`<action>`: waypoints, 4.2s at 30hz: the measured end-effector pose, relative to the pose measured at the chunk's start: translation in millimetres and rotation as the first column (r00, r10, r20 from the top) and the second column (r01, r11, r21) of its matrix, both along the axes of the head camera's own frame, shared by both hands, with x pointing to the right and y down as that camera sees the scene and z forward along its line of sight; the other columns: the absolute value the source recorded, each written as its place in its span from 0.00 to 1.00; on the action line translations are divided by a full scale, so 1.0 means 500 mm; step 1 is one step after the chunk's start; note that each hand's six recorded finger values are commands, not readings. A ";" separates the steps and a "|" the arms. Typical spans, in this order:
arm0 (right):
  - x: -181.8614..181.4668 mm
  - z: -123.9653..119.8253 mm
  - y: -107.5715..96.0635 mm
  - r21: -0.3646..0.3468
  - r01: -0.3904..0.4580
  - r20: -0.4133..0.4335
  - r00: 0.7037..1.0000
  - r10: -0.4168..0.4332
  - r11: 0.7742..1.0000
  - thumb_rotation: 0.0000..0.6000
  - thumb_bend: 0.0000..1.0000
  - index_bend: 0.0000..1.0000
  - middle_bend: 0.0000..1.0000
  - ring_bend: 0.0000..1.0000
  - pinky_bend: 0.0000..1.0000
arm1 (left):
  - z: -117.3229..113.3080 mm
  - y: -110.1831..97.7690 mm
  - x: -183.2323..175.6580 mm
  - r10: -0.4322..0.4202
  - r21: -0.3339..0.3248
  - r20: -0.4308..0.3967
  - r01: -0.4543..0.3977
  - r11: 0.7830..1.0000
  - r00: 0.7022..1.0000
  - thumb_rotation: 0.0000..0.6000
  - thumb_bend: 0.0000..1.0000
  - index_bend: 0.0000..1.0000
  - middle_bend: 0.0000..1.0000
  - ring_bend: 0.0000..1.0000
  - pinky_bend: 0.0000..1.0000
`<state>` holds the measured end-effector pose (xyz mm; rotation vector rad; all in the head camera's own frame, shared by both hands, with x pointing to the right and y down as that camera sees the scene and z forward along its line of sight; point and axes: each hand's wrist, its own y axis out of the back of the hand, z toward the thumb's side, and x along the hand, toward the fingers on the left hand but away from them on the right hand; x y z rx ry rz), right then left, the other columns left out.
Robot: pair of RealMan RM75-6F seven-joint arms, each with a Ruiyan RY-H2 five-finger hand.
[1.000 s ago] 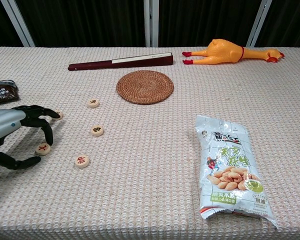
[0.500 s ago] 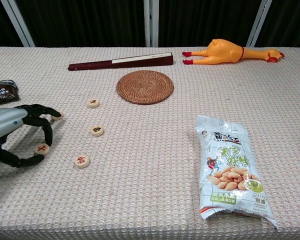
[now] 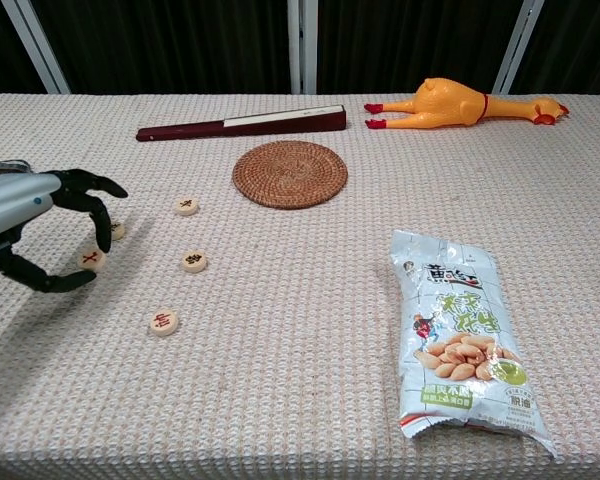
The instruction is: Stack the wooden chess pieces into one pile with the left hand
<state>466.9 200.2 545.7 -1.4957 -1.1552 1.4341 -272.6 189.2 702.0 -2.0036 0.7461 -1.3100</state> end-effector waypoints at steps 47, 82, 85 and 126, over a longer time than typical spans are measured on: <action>0.014 -0.002 -0.007 0.004 -0.040 0.003 0.999 0.040 0.999 1.00 0.24 0.00 0.00 0.00 0.00 | 0.075 -0.104 -0.010 -0.039 -0.038 0.068 0.042 0.998 0.997 1.00 0.29 0.40 0.11 0.00 0.00; 0.027 -0.013 -0.010 0.016 -0.057 0.028 0.998 0.057 0.998 1.00 0.24 0.00 0.00 0.00 0.00 | 0.092 -0.181 0.136 0.020 -0.021 0.073 -0.018 1.000 0.997 1.00 0.28 0.35 0.11 0.00 0.00; 0.030 -0.016 -0.012 0.022 -0.062 0.034 0.998 0.061 0.998 1.00 0.24 0.00 0.00 0.00 0.00 | 0.105 -0.186 0.140 0.009 -0.017 0.104 -0.007 1.000 0.995 1.00 0.28 0.36 0.12 0.00 0.00; 0.037 -0.019 -0.016 0.027 -0.074 0.035 0.997 0.073 0.997 1.00 0.25 0.00 0.00 0.00 0.00 | 0.118 -0.181 0.148 -0.006 -0.020 0.093 0.008 1.000 0.996 1.00 0.30 0.51 0.14 0.00 0.00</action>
